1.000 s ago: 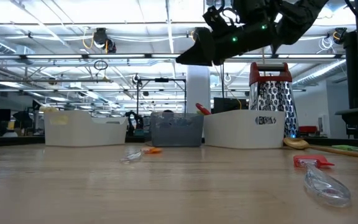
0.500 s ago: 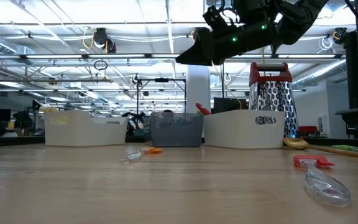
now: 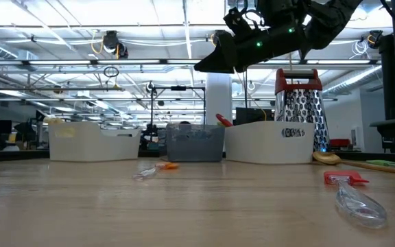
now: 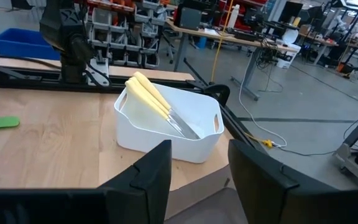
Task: Pick & Place Kitchen Items
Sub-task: Put the wooden spoon into the right white bin
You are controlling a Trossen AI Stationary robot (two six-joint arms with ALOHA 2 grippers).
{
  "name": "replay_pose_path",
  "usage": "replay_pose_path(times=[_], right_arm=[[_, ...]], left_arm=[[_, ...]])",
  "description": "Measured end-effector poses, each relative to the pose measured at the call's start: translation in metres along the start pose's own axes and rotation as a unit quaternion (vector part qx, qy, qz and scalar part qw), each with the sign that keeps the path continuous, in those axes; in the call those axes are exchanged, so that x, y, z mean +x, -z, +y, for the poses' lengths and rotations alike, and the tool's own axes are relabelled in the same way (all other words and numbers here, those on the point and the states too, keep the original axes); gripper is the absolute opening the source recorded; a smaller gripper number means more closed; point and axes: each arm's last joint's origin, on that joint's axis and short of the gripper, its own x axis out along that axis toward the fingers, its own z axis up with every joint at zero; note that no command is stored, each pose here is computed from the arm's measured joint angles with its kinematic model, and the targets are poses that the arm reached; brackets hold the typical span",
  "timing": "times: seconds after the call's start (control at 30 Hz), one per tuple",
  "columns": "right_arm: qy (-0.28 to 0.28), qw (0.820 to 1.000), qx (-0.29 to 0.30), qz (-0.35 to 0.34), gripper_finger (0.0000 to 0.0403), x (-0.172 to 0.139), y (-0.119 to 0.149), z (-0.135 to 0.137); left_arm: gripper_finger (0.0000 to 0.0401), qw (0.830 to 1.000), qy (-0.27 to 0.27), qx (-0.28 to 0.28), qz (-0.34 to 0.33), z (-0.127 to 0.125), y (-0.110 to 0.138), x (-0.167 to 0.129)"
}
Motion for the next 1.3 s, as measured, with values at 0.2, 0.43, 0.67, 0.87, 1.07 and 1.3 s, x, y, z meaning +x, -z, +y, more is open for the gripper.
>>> replay_pose_path(times=[0.2, 0.43, 0.67, 0.87, 1.07, 1.3], right_arm=[[0.000, 1.000, 0.001, 0.001, 0.0150, 0.000, 0.000, 0.000], [-0.001, 1.000, 0.001, 0.003, 0.0150, 0.000, 0.001, 0.000], [-0.001, 1.000, 0.001, 0.003, 0.0150, 0.000, 0.001, 0.000], [-0.001, 1.000, 0.001, 0.004, 0.0150, 0.000, 0.001, 0.000], [-0.001, 1.000, 0.001, 0.004, 0.0150, 0.000, 0.001, 0.000], [-0.001, 1.000, 0.001, 0.004, 0.0150, 0.000, 0.001, 0.000]], left_arm=[[0.0138, 1.000, 0.001, 0.001, 0.008, 0.000, 0.002, 0.001], [0.0138, 1.000, -0.019, 0.004, 0.020, 0.003, 0.004, 0.001], [0.0138, 0.999, -0.018, 0.007, 0.029, 0.003, 0.007, -0.001], [0.0138, 1.000, -0.022, 0.009, 0.018, 0.005, 0.006, 0.000], [0.0138, 0.999, -0.049, 0.007, -0.002, 0.008, 0.003, 0.015], [0.0125, 0.997, -0.071, 0.011, 0.009, 0.009, 0.004, 0.026]])
